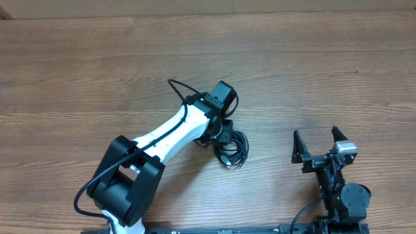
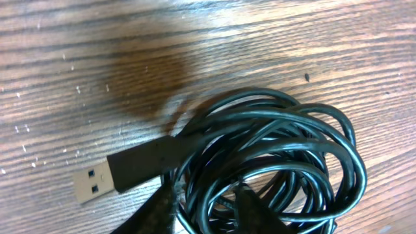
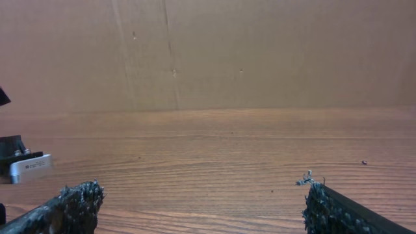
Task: Untangle cables
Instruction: 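Close the left gripper on the black cable coil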
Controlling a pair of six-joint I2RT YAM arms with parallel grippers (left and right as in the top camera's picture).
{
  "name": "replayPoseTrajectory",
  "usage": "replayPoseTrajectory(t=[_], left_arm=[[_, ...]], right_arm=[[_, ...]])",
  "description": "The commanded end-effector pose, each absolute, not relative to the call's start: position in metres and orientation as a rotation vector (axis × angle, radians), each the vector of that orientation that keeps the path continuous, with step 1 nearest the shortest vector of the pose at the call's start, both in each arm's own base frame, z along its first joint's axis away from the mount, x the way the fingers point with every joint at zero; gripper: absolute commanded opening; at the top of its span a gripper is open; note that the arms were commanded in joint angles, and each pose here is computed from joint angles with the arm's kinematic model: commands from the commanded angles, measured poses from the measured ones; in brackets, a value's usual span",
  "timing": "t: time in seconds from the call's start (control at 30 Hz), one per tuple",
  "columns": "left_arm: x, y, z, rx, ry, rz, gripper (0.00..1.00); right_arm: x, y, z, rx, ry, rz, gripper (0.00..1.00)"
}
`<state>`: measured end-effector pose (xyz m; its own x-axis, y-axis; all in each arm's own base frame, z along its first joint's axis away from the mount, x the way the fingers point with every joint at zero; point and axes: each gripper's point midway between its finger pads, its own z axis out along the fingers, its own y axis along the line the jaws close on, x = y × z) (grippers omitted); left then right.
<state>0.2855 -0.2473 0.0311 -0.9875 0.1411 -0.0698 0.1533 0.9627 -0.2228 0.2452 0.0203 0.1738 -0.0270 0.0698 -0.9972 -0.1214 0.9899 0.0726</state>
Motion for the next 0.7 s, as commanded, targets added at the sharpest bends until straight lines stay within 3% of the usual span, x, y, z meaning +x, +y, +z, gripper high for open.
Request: replayPoseTrajectory(t=[0.0,0.27,0.37,0.53,0.6,0.67], left_arm=[[0.2923,-0.2466,0.0313,0.263,3.04,-0.339,0.22],[0.2929,-0.2445,0.0308,0.279,3.036,-0.319,0.17],[0.2928,-0.2444,0.0308,0.324,3.028,-0.316,0.29],[0.2919,-0.2438,0.0306,0.351,3.028,-0.312,0.27],[0.292,-0.2438,0.0306,0.351,3.028,-0.313,0.38],[0.292,-0.2439,0.0306,0.351,3.027,-0.313,0.41]], right_arm=[[0.2453,0.0198,0.172,-0.031,1.587,0.154,1.0],[0.2453,0.0198,0.172,-0.031,1.587,0.154,1.0],[0.2453,0.0198,0.172,-0.031,1.587,0.154,1.0],[0.2453,0.0198,0.172,-0.031,1.587,0.154,1.0],[0.2453,0.0198,0.172,-0.031,1.587,0.154,1.0],[0.2453,0.0198,0.172,-0.031,1.587,0.154,1.0]])
